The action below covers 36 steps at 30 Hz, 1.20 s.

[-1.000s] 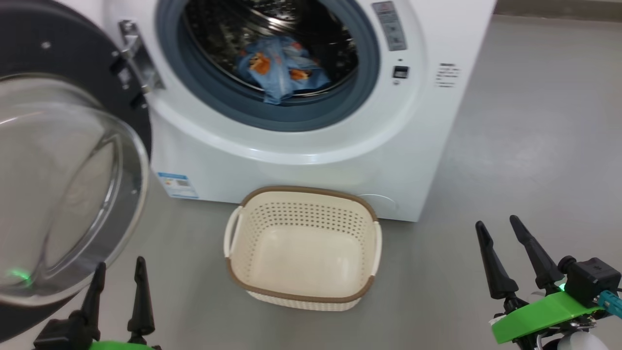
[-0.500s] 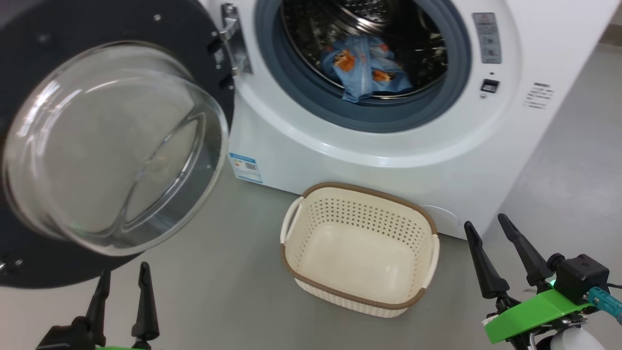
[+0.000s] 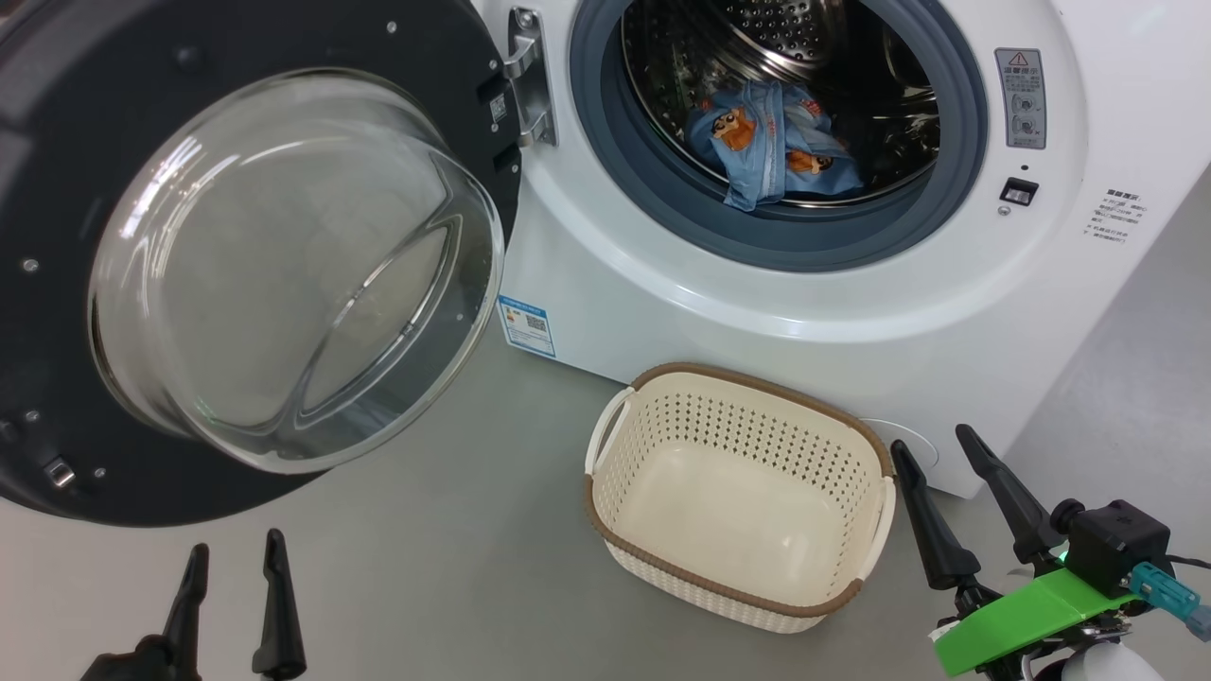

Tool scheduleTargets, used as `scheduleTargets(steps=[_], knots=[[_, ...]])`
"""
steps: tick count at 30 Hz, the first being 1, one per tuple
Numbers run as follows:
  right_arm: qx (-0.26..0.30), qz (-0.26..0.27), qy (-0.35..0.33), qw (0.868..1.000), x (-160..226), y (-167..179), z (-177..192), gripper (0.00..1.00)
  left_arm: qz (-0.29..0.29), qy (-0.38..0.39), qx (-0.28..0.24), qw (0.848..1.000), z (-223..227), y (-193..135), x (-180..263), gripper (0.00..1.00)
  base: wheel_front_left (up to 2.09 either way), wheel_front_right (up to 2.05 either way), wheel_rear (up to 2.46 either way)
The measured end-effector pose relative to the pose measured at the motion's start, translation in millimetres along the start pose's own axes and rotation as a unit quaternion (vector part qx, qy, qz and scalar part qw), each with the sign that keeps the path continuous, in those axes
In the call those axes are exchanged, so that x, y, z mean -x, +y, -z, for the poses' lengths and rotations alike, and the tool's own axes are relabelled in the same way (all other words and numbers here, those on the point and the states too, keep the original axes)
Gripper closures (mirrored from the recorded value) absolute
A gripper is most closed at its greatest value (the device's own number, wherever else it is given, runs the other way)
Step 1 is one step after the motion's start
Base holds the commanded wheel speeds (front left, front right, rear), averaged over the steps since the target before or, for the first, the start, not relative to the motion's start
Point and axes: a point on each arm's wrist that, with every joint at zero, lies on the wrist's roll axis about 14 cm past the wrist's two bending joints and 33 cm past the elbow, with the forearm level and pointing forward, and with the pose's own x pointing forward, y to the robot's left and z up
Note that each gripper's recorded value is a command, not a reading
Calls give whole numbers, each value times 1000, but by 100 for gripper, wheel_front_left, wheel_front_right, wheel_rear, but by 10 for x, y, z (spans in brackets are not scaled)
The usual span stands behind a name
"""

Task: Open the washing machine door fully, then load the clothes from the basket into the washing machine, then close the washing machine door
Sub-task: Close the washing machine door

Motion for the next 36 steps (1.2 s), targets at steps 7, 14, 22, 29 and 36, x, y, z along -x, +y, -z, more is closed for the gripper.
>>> scheduleTargets(steps=[7, 14, 22, 29, 36], knots=[[-2, -2, 3, 1000, -13, 6, 23, 0, -2, 1, -1, 1000, 2, 11, 4, 0, 0, 0, 0], [-3, -2, 5, 1000, -16, -1, 43, 0, -4, -6, 6, 1000, -43, 4, -11, 55, 0, 0, 0], [-5, -1, 5, 1000, -19, -4, 52, 0, 1, -115, 14, 993, -742, 81, -106, 100, 0, 0, 0], [-9, 1, 5, 1000, -15, 3, 57, 0, -7, -252, 50, 966, -1695, 355, -210, 100, 0, 0, 0], [-14, 6, 7, 1000, -5, -32, 94, 0, -14, -311, 168, 935, -2340, 871, -424, 100, 0, 0, 0]])
